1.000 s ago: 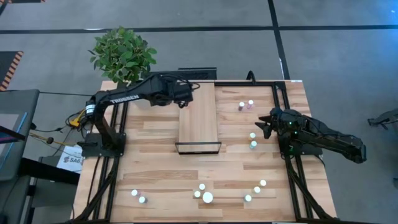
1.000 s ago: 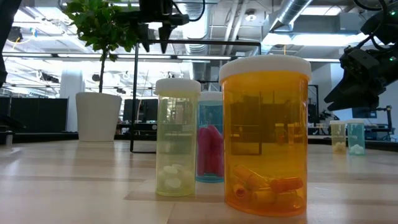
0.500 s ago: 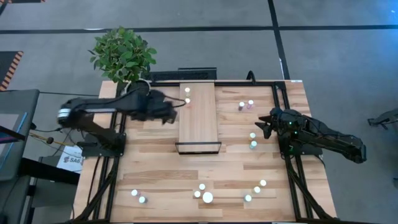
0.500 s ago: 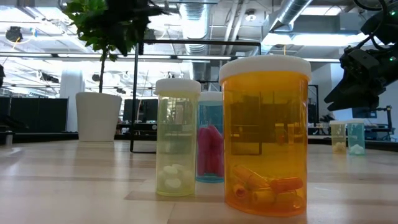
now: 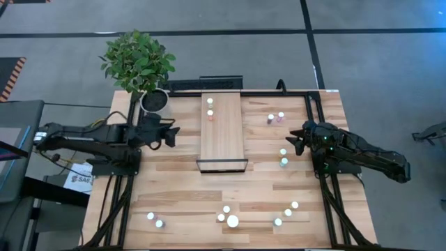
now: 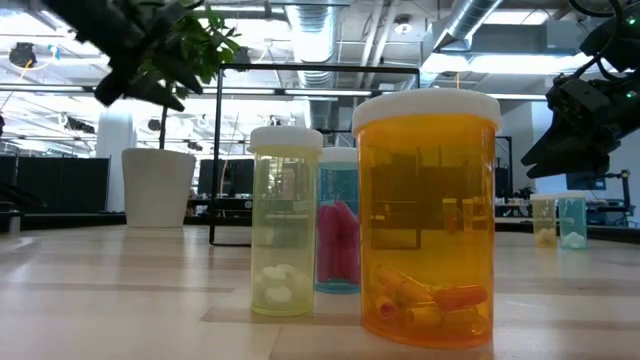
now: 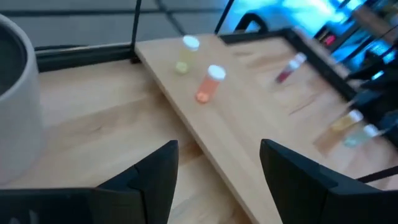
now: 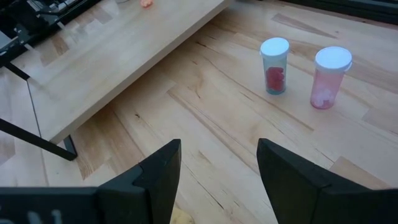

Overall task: Pick and place medicine bottles onto shelf by color
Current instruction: Put the top pink pill bottle on the shelf

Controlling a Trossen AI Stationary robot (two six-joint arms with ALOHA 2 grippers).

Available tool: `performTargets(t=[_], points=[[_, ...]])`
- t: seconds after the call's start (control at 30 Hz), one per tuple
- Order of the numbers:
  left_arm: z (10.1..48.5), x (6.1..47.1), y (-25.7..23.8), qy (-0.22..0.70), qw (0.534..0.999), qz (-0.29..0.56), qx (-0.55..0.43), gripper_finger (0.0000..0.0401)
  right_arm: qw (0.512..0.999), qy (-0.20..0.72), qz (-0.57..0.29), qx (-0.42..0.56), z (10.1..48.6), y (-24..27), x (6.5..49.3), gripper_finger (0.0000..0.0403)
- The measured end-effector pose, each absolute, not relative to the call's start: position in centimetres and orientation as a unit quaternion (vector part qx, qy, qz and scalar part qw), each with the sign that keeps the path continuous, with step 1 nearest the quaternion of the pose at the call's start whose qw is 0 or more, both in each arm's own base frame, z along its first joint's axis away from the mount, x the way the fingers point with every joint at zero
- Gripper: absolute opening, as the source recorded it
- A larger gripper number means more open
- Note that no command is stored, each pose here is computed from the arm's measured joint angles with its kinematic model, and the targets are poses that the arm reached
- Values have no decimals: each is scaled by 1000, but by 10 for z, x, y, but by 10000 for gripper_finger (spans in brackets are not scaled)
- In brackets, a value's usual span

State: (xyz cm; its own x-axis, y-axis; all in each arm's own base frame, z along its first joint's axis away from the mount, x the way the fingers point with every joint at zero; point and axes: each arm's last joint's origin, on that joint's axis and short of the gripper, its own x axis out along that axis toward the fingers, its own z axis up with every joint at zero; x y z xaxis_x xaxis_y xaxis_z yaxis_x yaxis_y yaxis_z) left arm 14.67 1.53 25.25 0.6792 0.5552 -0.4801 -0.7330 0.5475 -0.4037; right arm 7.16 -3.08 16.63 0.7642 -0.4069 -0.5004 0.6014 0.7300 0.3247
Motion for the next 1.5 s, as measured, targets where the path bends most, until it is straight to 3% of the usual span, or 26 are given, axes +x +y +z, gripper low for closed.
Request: performTargets(t=[0.43,0.67,0.93,1.5], points=[[201,118,15,20,901,331,-281,212,908,202,-278,241,166,-31,72,234],[186,113,14,50,880,332,-335,212,908,202,-278,241,166,-31,72,234],[175,108,13,123,882,333,-310,212,908,202,-278,241,166,-31,72,234],[174,107,14,105,863,352,-348,212,906,200,-285,242,166,-32,71,234]])
